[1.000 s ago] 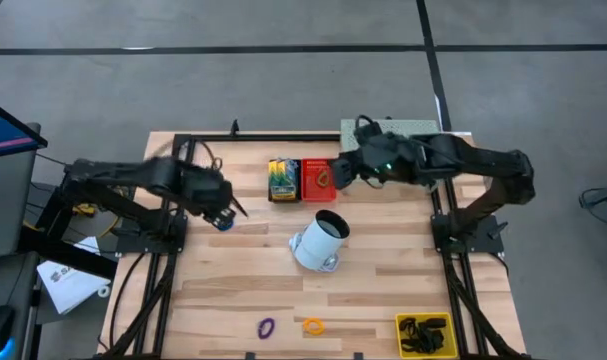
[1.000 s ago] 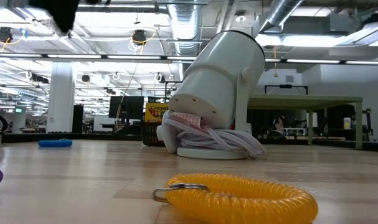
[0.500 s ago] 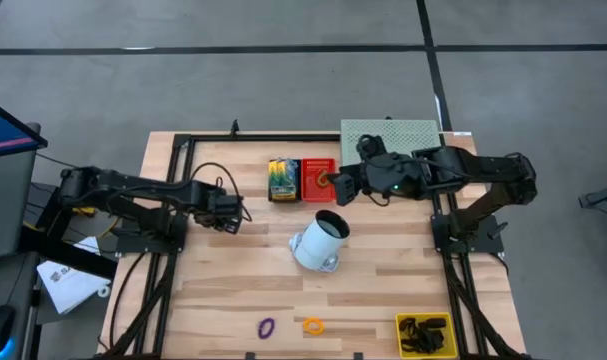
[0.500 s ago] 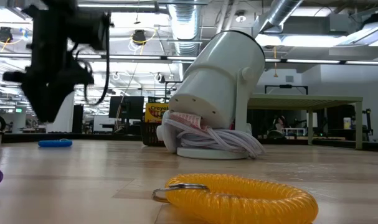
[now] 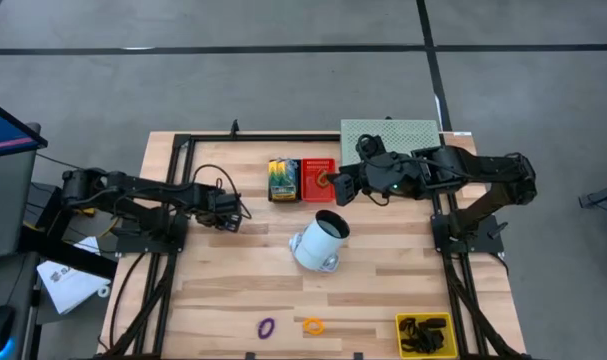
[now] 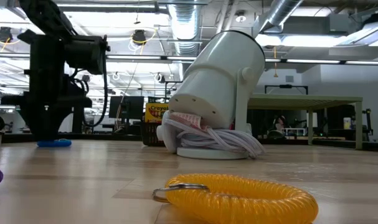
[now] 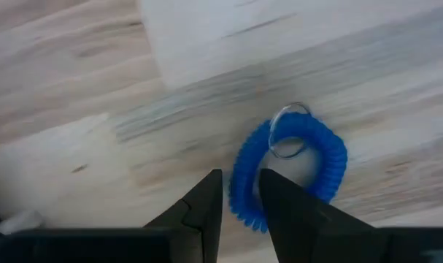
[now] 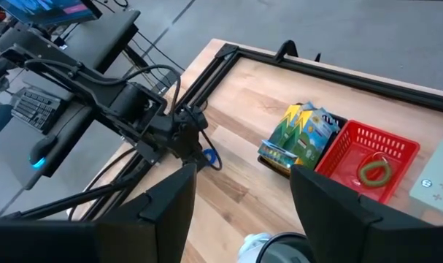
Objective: Pick & Place Office Desk Supplies
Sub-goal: Put the blue spring rubber band into the red bin
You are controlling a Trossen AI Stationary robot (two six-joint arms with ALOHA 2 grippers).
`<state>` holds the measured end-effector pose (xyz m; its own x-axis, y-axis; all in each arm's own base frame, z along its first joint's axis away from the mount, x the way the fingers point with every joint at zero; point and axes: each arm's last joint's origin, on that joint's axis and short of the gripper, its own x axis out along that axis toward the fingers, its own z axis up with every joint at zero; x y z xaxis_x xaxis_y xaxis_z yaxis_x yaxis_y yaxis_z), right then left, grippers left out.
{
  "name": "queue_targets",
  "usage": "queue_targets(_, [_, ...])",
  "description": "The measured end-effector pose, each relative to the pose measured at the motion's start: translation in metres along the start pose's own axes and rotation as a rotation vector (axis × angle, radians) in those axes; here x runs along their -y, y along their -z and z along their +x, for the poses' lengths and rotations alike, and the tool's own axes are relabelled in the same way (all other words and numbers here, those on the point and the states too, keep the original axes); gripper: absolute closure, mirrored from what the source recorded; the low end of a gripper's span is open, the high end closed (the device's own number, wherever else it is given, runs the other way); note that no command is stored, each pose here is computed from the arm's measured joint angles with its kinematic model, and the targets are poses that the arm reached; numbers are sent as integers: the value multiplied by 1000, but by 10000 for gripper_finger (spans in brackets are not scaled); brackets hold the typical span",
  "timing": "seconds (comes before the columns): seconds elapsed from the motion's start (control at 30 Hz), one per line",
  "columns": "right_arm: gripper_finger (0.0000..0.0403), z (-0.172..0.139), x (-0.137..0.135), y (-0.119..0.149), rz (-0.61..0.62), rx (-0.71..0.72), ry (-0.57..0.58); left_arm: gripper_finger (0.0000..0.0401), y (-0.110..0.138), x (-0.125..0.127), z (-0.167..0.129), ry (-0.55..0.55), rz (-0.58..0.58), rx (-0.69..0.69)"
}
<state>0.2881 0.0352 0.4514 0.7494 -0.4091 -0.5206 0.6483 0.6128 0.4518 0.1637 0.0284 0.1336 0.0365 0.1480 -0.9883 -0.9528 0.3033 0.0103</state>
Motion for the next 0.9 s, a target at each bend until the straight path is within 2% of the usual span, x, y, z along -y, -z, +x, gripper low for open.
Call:
queue_targets(0.13, [184,0,0,0,-9,-1,-1,319,1,0,8,-18,20,-9])
queue_targets(0.3, [184,-1,-1,1,-12,-4,-5,385,0,1,7,-3,61,12])
queue_targets(0.47, [184,-7,-5,8,-30,-10,-24,395,-1,0,-1,76,130,62])
queue_targets(0.63, [184,-33,-6,25,-35,-46,-23,396,4,11,-34,475,256,56])
queue_targets(0.73, [184,-54,4,34,48,-56,32,396,10,21,-69,773,343,79])
queue_targets(0.8, [184,-68,12,38,114,-33,62,396,12,31,-100,987,395,153])
queue_targets(0.9, [184,-87,20,42,181,41,80,397,5,43,-138,1146,402,338])
